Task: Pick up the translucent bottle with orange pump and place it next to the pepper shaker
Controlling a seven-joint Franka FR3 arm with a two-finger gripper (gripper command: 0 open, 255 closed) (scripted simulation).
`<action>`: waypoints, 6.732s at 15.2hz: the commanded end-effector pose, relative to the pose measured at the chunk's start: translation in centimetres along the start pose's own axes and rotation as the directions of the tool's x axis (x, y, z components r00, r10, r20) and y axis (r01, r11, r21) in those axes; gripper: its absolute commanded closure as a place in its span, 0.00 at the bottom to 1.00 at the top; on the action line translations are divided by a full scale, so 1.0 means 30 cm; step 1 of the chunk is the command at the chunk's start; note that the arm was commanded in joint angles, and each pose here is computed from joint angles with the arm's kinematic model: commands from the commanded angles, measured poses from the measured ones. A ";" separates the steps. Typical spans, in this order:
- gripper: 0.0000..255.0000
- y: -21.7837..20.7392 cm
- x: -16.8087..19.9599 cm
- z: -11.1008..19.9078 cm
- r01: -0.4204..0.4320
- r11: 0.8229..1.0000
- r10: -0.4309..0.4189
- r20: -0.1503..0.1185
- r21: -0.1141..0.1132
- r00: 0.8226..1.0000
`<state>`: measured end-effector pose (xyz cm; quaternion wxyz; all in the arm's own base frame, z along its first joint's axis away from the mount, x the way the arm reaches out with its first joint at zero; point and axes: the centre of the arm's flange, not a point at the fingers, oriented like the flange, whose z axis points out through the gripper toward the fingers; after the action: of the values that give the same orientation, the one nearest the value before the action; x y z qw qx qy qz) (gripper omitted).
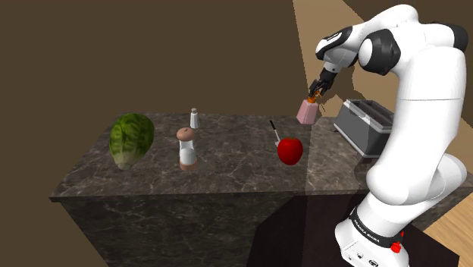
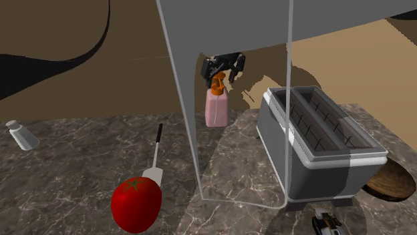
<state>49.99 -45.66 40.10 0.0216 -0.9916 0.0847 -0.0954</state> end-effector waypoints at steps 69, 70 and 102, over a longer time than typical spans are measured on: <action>1.00 -0.824 0.157 -0.527 0.000 1.000 0.000 -0.001 0.000 1.000; 1.00 -0.868 0.159 -0.524 0.000 1.000 0.000 -0.001 0.000 1.000; 1.00 -2.257 0.235 -0.410 0.000 1.000 0.000 -0.001 0.000 1.000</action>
<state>65.37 18.61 57.99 0.0216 -0.9917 0.0838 -0.0953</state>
